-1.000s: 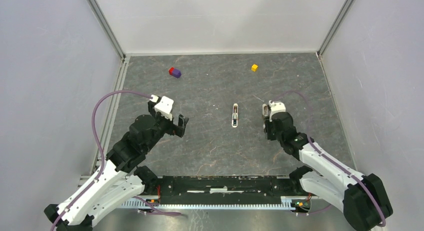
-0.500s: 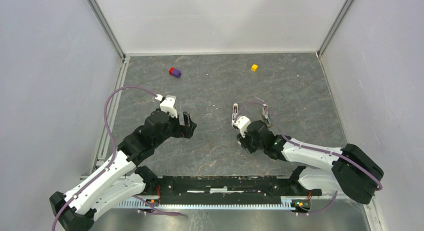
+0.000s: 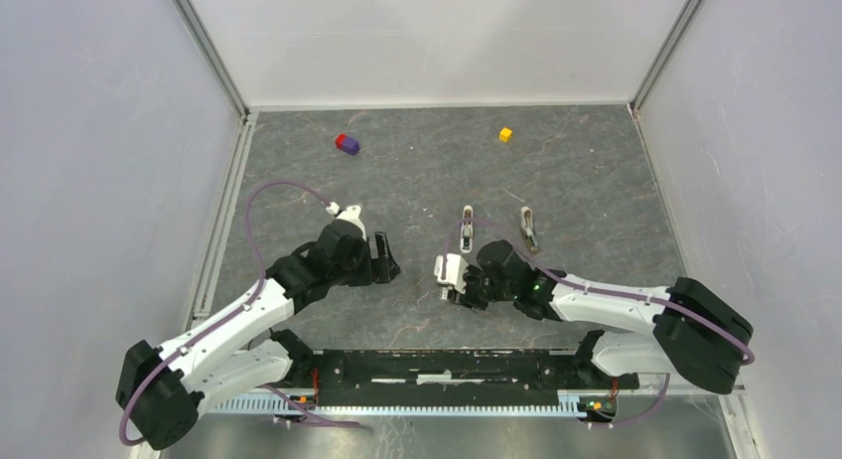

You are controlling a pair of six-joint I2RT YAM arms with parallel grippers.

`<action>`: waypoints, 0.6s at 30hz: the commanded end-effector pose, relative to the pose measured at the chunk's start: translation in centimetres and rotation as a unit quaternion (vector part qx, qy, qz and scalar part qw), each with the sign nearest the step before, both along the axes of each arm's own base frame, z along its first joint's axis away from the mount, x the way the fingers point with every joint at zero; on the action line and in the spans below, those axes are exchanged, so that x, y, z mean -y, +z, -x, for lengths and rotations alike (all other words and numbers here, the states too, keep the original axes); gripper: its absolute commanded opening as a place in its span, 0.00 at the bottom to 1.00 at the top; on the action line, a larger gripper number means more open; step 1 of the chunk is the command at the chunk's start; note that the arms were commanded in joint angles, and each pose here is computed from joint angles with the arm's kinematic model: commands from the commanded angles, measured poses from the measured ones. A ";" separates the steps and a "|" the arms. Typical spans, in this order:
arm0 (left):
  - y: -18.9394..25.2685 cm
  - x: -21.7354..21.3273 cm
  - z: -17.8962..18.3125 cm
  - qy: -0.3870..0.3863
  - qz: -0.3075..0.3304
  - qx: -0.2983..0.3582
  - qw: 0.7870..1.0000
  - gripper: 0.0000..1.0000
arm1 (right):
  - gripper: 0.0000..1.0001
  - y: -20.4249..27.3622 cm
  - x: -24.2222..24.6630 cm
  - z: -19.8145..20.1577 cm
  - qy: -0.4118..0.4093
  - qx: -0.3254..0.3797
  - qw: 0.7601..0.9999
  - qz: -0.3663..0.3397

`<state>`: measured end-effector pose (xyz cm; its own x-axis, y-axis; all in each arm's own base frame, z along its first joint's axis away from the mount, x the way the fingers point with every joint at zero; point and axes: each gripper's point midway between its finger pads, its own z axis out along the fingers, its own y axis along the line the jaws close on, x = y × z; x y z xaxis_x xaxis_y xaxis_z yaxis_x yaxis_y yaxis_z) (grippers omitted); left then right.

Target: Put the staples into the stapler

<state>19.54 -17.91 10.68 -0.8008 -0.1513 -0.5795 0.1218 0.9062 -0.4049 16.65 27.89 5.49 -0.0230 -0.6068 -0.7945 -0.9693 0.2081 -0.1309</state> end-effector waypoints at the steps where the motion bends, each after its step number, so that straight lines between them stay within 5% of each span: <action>1: 0.9 1.1 -0.8 0.005 0.031 0.009 0.999 0.88 | 0.44 0.9 -2.2 0.8 0.083 0.029 0.996 0.007; 9: 0.3 4.3 0.0 -0.083 0.064 -0.012 0.994 0.78 | 0.58 2.7 -1.6 -0.3 -0.001 0.019 1.000 -0.018; 13: -0.4 5.1 0.5 -0.107 0.072 -0.027 0.991 0.71 | 0.47 3.8 0.0 -2.0 -0.174 -0.063 0.981 -0.060; 18: -0.4 6.6 0.8 -0.129 0.104 -0.030 0.986 0.58 | 0.42 3.8 0.8 -0.4 -0.263 -0.165 0.942 -0.130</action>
<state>18.74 -22.41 9.11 -0.8734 -0.0755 -0.4810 0.2199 0.8203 -0.5280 17.72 27.80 9.05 -0.3065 -0.4505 -0.8385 -0.8651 0.4994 0.0480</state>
